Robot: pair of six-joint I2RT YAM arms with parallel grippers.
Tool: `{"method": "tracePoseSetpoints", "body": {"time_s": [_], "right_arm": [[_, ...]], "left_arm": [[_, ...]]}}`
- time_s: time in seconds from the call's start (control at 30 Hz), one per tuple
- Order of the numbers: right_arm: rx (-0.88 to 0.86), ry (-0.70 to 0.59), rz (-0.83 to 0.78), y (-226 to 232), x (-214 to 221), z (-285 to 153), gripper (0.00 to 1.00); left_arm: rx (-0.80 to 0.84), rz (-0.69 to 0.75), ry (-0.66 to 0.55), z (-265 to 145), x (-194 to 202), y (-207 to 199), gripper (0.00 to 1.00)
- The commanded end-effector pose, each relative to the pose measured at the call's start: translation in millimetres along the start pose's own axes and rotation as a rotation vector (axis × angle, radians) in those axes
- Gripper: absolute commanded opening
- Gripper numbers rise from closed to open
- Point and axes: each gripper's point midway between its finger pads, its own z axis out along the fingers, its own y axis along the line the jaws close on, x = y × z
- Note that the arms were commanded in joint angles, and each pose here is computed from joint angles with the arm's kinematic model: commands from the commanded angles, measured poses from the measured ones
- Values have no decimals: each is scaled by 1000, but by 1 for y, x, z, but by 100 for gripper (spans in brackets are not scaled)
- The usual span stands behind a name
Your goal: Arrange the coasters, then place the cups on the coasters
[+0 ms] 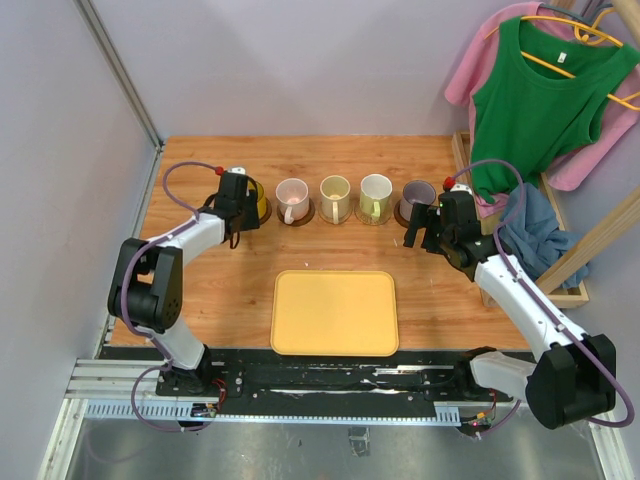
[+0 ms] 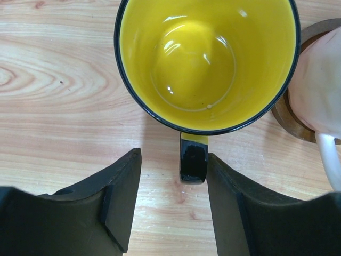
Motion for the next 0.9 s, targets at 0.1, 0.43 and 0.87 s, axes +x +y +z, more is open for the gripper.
{"method": "tracePoseSetpoints", "body": {"time_s": [0.1, 0.43, 0.87], "right_arm": [[6, -9, 33, -5, -1, -5, 98], [12, -20, 34, -7, -3, -7, 98], [155, -158, 25, -38, -38, -31, 98]], "left_arm": [[-39, -16, -37, -13, -10, 12, 56], [-20, -26, -68, -27, -18, 12, 57], [41, -120, -222, -102, -54, 17, 98]]}}
